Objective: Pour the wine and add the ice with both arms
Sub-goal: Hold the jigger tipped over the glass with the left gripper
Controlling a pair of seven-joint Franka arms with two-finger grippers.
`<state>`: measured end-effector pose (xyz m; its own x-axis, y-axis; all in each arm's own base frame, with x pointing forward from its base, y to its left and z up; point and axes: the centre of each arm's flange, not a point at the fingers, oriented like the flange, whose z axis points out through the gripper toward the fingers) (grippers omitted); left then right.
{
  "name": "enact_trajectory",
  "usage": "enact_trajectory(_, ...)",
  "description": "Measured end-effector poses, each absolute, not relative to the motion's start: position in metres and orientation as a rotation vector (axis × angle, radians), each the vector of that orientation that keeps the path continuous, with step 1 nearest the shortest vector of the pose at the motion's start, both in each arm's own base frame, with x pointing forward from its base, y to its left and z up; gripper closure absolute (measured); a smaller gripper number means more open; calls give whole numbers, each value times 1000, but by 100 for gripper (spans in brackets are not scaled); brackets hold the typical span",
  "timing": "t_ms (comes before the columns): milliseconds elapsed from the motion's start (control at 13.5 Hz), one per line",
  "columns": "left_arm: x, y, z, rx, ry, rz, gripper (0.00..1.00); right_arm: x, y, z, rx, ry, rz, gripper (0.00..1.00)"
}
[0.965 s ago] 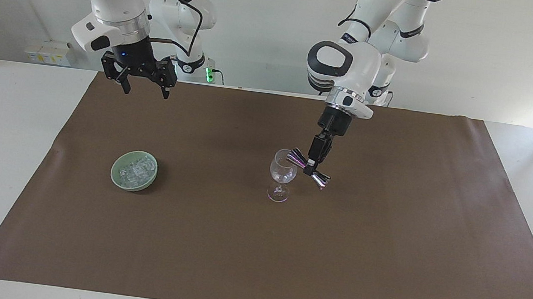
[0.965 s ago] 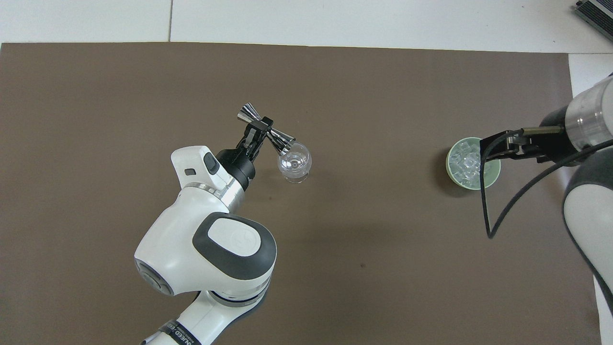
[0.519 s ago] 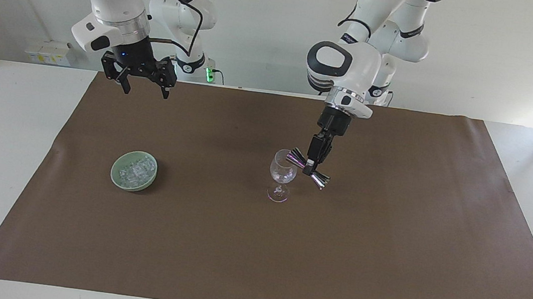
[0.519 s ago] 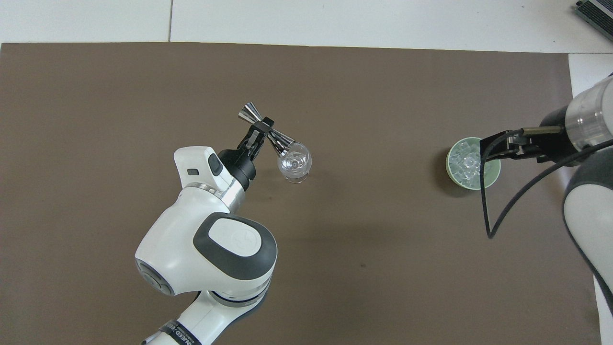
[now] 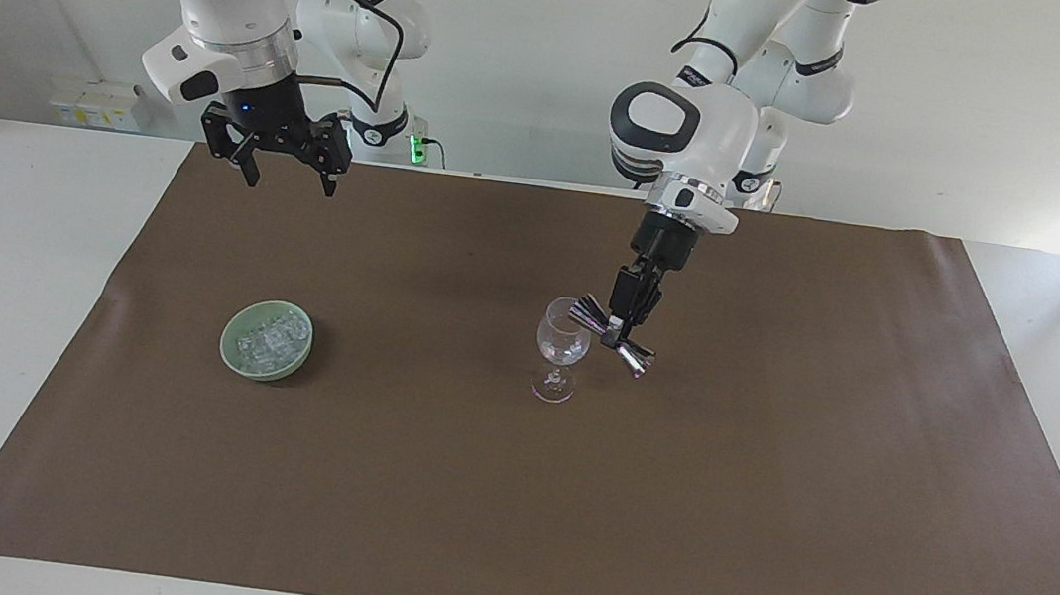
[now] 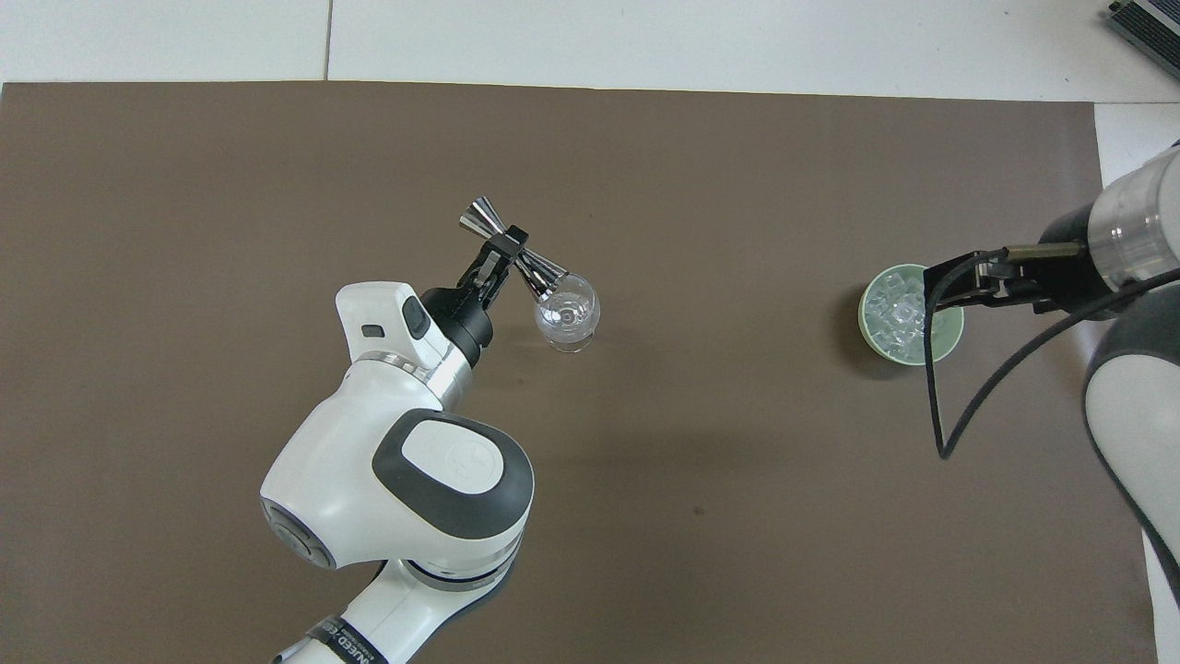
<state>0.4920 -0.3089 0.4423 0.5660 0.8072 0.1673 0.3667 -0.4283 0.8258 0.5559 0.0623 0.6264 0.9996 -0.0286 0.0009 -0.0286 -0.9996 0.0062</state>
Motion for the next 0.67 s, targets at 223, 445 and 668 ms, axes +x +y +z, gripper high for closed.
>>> enact_trajectory(223, 492, -309, 440, 2028, 940, 722, 78, 556, 62, 626, 3135, -45, 1, 0)
enact_trajectory(445, 493, -310, 436, 2015, 971, 695, 78, 556, 62, 626, 3135, -45, 1, 0)
enact_trajectory(668, 499, -308, 434, 1946, 1050, 605, 78, 556, 62, 626, 3135, -45, 1, 0)
